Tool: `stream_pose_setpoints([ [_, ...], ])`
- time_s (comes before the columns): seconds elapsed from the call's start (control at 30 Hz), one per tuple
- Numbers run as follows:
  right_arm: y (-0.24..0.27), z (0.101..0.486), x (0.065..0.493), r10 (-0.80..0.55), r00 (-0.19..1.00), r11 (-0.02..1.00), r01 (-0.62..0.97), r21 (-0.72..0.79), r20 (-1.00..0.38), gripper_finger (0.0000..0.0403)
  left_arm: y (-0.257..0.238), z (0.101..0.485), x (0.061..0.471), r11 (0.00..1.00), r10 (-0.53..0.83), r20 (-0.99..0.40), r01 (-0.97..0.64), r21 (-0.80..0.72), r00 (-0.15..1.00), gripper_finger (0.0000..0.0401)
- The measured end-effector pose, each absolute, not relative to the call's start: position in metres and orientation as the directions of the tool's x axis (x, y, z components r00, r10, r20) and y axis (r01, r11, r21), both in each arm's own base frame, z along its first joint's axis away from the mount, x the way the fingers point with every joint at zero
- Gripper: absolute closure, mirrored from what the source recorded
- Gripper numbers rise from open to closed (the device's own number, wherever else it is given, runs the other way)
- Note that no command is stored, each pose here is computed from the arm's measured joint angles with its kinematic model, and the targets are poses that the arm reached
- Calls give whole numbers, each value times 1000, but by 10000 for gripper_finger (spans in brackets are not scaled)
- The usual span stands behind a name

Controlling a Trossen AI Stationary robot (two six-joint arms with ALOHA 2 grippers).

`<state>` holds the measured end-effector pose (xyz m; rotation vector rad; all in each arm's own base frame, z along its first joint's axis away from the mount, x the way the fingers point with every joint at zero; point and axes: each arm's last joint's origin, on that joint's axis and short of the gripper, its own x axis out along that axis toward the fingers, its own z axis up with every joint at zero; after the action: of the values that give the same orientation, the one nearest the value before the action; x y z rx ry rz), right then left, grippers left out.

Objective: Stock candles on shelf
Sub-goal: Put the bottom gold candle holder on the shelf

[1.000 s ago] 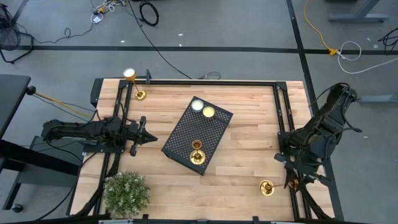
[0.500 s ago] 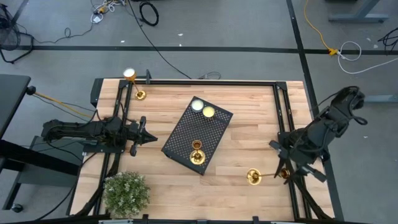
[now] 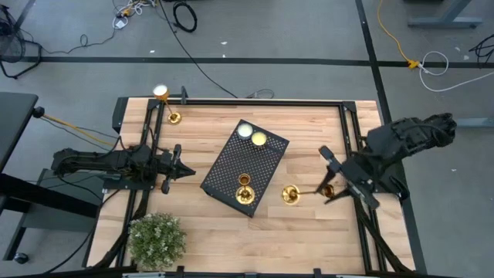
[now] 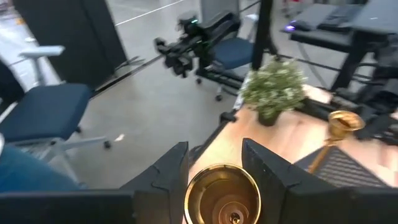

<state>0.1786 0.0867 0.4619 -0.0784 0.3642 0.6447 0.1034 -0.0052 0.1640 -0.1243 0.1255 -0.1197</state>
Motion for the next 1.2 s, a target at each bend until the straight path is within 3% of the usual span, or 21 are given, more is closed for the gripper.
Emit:
stream_pose_setpoints([
  [0.83,17,485,291,258,898,966,-246,80,-357,268,-5,164,103,985,-127,-117,111,-131,985,387],
  [1.07,5,488,322,223,911,974,-196,110,-348,264,-5,164,103,985,-127,-116,111,-131,985,387],
  [1.2,4,485,340,277,897,959,-237,154,-345,267,-5,164,103,985,-127,-117,111,-131,985,387],
])
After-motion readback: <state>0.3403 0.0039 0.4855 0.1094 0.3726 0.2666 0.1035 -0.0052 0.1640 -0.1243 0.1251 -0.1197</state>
